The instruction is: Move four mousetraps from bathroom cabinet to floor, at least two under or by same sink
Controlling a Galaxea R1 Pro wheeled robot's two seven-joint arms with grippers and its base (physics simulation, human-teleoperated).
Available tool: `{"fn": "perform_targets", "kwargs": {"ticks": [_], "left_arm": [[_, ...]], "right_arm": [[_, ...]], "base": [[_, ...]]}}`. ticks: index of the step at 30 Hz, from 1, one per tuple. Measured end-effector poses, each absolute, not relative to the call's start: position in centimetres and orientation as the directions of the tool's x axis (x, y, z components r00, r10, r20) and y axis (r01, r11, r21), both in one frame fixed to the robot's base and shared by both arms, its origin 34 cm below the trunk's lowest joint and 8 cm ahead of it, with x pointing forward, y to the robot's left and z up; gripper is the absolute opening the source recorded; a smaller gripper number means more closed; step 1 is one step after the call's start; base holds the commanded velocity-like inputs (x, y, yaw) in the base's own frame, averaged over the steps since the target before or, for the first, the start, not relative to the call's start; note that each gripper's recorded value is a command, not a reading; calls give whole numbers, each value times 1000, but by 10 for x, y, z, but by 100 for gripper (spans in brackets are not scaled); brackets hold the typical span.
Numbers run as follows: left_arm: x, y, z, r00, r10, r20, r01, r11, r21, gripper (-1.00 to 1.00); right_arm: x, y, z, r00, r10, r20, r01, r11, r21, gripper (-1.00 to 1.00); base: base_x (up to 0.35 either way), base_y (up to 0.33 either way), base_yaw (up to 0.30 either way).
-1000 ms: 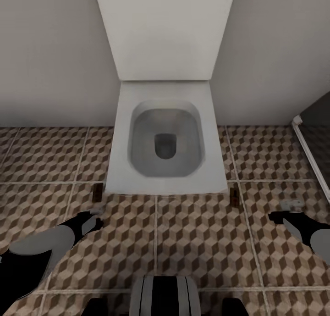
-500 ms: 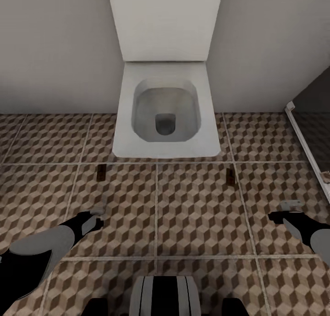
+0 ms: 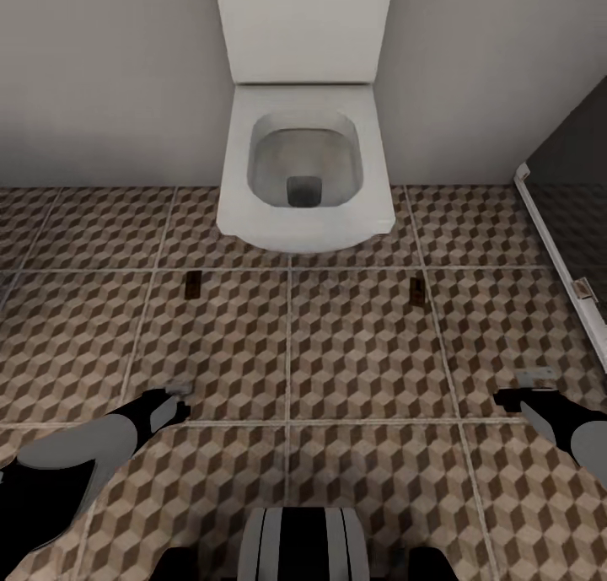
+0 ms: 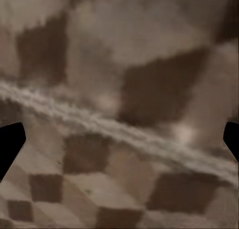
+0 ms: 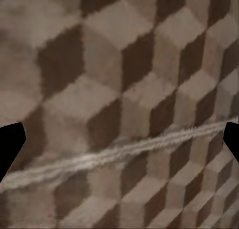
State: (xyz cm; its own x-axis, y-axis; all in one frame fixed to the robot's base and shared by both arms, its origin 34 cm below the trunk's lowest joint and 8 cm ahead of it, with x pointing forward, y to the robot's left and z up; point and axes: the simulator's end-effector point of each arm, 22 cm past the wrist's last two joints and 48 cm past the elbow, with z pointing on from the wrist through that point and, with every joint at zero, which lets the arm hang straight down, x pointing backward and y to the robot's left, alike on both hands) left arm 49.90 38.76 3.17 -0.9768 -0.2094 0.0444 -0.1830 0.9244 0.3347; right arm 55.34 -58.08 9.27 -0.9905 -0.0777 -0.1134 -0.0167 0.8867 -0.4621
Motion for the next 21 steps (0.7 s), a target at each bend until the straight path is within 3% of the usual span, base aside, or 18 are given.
{"fn": "perform_targets", "kwargs": {"ticks": [15, 21], "left_arm": [[499, 387, 32, -977, -210, 44, -183, 924, 335, 100], [499, 387, 32, -977, -209, 44, -183, 924, 335, 100]], "right_arm": [[553, -581, 93, -991, -77, -113, -16, 887, -462, 100], [553, -580, 93, -990, -78, -114, -17, 887, -462, 100]], "base": [[-331, 0, 0], [-192, 0, 0]]}}
